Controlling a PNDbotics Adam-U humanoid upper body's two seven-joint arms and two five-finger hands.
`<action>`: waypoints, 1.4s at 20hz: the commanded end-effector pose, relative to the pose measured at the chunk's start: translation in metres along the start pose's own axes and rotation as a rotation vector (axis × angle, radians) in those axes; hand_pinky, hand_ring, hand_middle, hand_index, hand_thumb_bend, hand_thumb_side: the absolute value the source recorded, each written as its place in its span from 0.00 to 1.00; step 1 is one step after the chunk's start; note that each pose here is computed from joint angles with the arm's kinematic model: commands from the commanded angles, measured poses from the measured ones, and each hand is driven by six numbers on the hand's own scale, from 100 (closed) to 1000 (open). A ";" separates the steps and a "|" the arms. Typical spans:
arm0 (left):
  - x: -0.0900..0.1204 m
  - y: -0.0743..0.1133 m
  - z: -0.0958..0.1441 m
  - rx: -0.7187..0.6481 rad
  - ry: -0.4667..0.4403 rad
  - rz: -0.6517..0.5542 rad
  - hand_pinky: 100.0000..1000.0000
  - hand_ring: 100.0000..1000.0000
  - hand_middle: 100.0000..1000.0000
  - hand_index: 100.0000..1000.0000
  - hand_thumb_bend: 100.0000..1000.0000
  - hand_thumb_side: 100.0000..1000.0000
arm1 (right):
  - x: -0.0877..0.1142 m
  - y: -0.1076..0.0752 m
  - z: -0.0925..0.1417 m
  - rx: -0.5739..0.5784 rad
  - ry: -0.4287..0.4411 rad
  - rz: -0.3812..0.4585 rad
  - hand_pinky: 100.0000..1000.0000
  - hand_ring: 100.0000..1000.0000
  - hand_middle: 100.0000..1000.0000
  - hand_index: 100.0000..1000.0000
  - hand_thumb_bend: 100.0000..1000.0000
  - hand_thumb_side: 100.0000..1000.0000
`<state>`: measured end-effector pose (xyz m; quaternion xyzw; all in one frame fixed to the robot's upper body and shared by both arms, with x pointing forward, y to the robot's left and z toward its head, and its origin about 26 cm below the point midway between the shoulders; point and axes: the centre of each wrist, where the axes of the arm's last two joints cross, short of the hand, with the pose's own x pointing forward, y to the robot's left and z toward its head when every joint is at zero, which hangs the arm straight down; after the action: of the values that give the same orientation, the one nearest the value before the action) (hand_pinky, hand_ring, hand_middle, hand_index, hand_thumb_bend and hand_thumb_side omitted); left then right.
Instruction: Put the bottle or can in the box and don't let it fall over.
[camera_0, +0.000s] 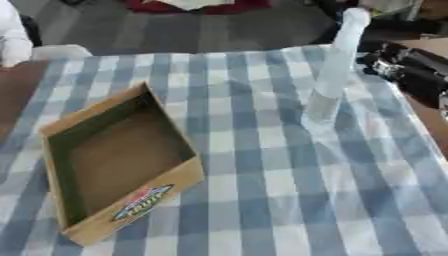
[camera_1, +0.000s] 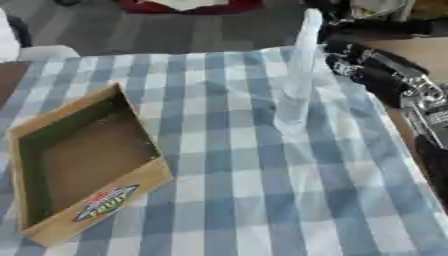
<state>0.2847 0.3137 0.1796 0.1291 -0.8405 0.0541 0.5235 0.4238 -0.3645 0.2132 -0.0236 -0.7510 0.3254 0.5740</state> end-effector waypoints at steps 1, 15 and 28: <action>0.010 0.000 -0.003 -0.018 -0.037 0.000 0.31 0.53 0.63 0.63 0.00 0.54 | 0.012 -0.012 -0.001 -0.005 -0.016 0.041 1.00 1.00 1.00 1.00 0.00 0.48; 0.011 -0.001 -0.004 -0.029 -0.045 0.005 0.31 0.53 0.63 0.63 0.00 0.54 | 0.019 -0.010 -0.008 0.053 -0.050 0.066 1.00 1.00 1.00 1.00 0.00 0.47; 0.011 -0.001 -0.005 -0.035 -0.048 0.008 0.31 0.53 0.63 0.63 0.00 0.54 | 0.026 -0.002 -0.013 0.085 -0.080 0.053 1.00 1.00 1.00 1.00 0.00 0.47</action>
<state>0.2859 0.3126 0.1821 0.1203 -0.8448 0.0455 0.5195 0.4280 -0.3515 0.2219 -0.0015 -0.7482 0.3653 0.5539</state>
